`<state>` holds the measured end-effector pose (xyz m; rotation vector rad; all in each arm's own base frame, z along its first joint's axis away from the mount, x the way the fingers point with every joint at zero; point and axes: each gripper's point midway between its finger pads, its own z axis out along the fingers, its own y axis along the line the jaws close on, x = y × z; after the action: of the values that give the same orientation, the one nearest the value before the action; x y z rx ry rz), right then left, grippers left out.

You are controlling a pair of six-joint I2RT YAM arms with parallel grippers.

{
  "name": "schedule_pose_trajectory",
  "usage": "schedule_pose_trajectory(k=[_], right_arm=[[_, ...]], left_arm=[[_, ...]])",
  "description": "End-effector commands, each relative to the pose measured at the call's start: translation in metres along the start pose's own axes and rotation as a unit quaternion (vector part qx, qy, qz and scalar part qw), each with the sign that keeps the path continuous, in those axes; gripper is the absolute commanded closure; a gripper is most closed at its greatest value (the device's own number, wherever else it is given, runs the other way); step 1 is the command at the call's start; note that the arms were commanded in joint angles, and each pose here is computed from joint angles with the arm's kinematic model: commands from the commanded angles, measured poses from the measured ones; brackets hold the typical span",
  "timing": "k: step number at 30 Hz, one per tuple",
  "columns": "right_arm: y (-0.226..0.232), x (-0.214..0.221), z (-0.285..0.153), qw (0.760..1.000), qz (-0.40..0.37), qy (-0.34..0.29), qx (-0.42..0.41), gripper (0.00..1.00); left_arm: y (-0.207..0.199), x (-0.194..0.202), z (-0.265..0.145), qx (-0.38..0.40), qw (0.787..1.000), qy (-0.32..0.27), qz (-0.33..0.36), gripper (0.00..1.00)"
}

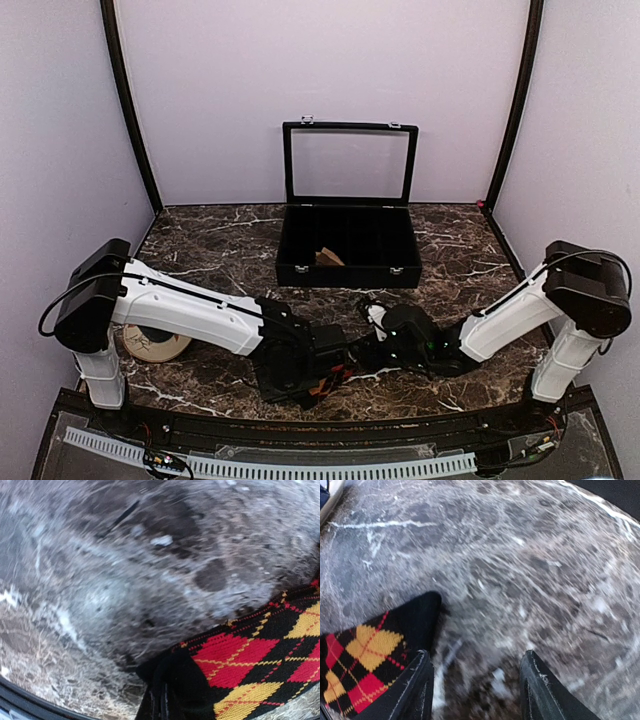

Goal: Roll the socks
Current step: Adjust the sock at the center of the board.

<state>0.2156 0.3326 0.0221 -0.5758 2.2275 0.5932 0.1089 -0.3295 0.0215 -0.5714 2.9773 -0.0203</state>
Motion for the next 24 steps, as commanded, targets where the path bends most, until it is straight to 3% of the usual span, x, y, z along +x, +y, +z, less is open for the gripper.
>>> schedule_pose_trajectory(k=[1,12,24], right_arm=[[-0.023,0.024,-0.013,0.998,-0.019,0.052,0.041,0.45],[-0.018,0.007,-0.03,0.998,-0.024,0.041,0.033,0.45],[-0.02,-0.007,-0.041,0.998,-0.032,0.03,0.046,0.44]], left_arm=[[-0.005,-0.014,0.005,0.004,0.999,-0.033,0.04,1.0],[-0.006,-0.03,0.019,-0.008,0.994,-0.066,0.085,0.99],[-0.013,-0.09,0.02,-0.039,0.979,-0.135,0.146,0.98]])
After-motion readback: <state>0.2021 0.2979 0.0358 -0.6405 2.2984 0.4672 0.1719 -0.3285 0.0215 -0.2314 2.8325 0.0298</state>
